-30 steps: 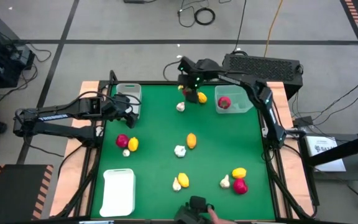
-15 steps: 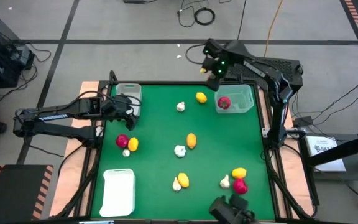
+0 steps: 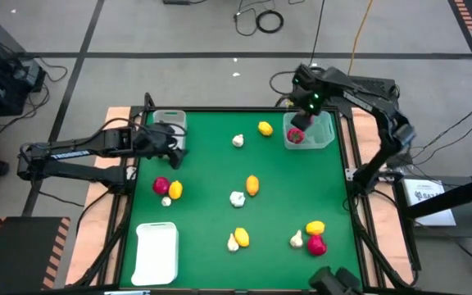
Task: Sort produce into baskets
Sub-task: Put the tomato into the transparent bin
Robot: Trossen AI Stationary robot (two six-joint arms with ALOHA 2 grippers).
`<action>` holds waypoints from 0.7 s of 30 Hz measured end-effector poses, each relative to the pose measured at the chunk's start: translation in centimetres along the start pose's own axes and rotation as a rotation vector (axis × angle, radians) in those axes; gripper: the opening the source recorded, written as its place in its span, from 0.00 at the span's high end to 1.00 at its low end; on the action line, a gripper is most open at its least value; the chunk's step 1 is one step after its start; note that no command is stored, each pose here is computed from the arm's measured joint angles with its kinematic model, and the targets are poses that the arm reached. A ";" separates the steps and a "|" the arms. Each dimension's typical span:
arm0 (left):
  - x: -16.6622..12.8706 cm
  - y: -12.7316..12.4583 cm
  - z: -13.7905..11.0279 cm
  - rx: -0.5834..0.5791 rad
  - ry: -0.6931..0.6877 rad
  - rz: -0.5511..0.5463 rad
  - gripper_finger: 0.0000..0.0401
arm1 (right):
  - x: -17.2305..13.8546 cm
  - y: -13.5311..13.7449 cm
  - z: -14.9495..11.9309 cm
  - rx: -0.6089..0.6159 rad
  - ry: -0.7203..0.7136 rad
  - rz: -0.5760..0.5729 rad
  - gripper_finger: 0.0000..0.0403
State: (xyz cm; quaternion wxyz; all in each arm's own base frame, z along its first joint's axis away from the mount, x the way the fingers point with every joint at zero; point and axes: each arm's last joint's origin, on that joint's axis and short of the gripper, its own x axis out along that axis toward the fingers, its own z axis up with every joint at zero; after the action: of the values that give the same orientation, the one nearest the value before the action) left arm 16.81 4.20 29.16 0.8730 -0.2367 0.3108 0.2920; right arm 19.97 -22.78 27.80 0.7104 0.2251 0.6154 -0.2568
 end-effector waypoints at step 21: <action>4.0 -3.1 2.3 0.043 -0.154 -0.131 0.18 | 4.2 -1.5 -3.3 0.204 -0.046 -0.119 0.22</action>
State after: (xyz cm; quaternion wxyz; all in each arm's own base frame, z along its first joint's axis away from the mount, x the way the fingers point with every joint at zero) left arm 22.34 4.76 28.79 0.9164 -0.2149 0.2328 0.2448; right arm 16.94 -22.16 23.20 0.6814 0.2532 0.5818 -0.3649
